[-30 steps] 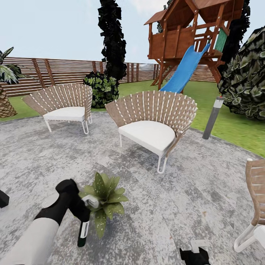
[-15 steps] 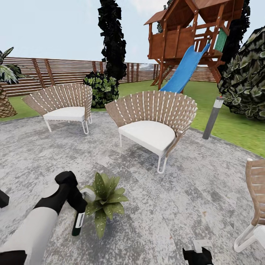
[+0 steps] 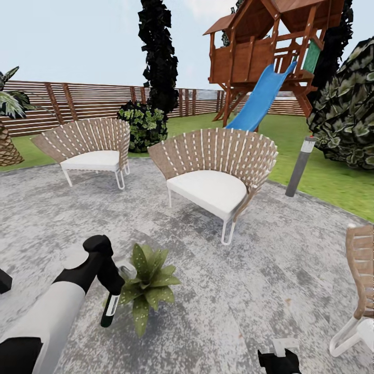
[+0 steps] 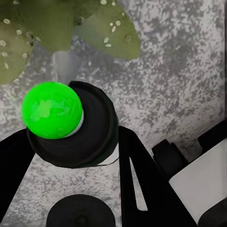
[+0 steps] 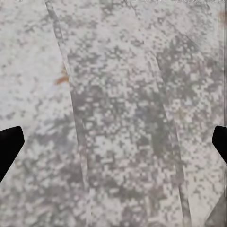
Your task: Pick up the pesticide atomizer in the garden and spray insectifuge to fully cover both potted plants in the garden.
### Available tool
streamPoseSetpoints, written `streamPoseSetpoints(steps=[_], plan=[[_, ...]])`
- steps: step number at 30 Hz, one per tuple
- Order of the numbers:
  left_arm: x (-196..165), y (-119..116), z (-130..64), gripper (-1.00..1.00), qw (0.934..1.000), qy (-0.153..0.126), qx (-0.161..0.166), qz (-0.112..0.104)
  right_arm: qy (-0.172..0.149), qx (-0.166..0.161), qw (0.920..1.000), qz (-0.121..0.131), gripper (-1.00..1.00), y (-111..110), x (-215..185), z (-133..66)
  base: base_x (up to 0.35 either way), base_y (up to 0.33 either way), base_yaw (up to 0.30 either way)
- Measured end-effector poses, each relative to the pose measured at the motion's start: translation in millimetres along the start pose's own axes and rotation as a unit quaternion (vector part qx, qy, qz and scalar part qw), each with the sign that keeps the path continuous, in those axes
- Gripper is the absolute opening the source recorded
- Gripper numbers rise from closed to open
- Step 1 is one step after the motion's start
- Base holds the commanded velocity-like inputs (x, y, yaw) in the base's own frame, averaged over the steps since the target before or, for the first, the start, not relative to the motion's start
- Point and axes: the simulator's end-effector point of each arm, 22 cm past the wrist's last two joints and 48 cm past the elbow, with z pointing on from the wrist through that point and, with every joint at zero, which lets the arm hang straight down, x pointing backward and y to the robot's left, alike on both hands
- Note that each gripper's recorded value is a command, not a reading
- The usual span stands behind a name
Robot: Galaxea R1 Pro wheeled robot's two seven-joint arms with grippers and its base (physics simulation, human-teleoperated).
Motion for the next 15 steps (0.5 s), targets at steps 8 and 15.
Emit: streamPoseSetpoints(steps=[8,15], plan=[[1.2,1.9,-0.3,-1.00,1.0000,0.003,-0.004,0.001,0.000,0.001,1.0000,0.000,1.00,-0.3,-0.2,0.0,0.081,-0.118,0.000],[-0.5,7.7,-6.1,-1.00,0.9999,0.001,-0.010,-0.001,0.000,0.001,1.0000,0.000,1.00,-0.3,0.0,0.0,0.003,-0.002,-0.188]])
